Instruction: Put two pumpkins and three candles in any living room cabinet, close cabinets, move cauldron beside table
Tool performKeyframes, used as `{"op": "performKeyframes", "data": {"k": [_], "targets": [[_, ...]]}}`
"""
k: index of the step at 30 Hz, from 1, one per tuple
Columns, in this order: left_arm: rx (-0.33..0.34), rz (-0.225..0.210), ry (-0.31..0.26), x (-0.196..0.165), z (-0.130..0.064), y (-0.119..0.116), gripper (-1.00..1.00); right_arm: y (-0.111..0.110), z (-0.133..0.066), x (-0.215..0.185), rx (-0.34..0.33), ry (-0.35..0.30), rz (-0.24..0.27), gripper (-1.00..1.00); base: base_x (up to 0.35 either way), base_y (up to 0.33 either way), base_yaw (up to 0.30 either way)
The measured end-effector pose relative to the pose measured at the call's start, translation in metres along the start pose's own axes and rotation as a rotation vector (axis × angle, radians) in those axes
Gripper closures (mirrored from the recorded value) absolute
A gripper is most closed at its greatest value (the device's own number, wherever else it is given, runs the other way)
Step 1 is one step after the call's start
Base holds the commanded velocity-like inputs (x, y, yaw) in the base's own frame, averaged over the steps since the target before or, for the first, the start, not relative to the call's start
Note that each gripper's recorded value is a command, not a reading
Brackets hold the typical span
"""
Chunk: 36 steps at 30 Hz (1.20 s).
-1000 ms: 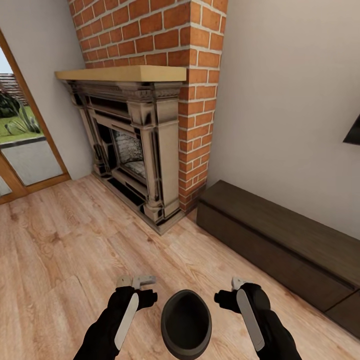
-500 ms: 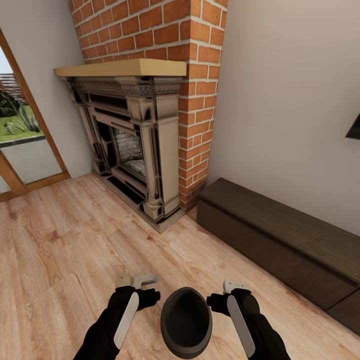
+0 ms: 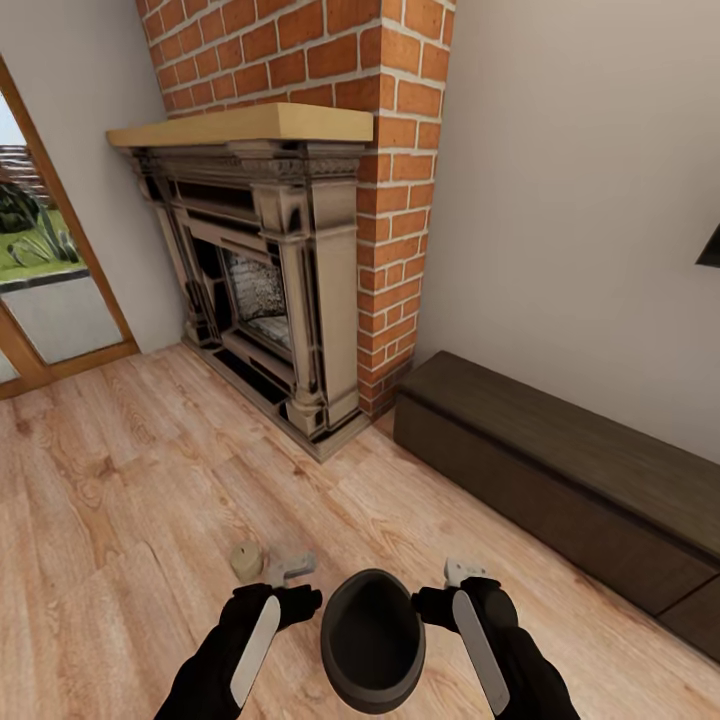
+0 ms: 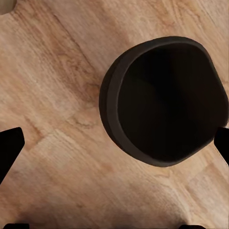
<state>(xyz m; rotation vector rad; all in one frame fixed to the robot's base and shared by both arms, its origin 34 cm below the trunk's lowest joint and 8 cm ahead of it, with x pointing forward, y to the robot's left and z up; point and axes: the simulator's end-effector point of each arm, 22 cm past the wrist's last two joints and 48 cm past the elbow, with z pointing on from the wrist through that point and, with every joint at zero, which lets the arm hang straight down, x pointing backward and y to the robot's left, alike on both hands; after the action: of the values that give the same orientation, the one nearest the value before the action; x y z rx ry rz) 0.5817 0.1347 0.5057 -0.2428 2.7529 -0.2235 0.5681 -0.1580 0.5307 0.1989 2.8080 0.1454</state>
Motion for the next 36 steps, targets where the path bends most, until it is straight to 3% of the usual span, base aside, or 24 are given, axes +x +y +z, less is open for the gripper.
{"op": "performKeyframes", "data": {"k": [8,14,20,30,36], "targets": [[-0.012,-0.015,-0.023,0.014,0.023,0.007,-1.0,-0.002,0.014,0.007,0.0,0.0,0.002,-1.0,0.0,0.0,0.0],[0.014,0.025,-0.022,0.024,0.034,-0.008,-1.0,-0.004,0.025,0.011,-0.002,-0.004,0.004,-1.0,0.0,0.0,0.0],[0.048,0.004,-0.013,0.033,0.044,-0.015,-1.0,-0.007,0.041,0.02,0.002,-0.007,0.009,-1.0,0.0,0.0,0.0],[0.05,-0.003,-0.027,0.041,0.062,-0.012,-1.0,-0.009,0.06,0.031,0.002,-0.005,0.008,-1.0,0.0,0.0,0.0],[0.064,0.03,-0.056,0.044,0.071,-0.021,-1.0,-0.011,0.071,0.037,0.001,-0.006,0.008,-1.0,0.0,0.0,0.0]]}}
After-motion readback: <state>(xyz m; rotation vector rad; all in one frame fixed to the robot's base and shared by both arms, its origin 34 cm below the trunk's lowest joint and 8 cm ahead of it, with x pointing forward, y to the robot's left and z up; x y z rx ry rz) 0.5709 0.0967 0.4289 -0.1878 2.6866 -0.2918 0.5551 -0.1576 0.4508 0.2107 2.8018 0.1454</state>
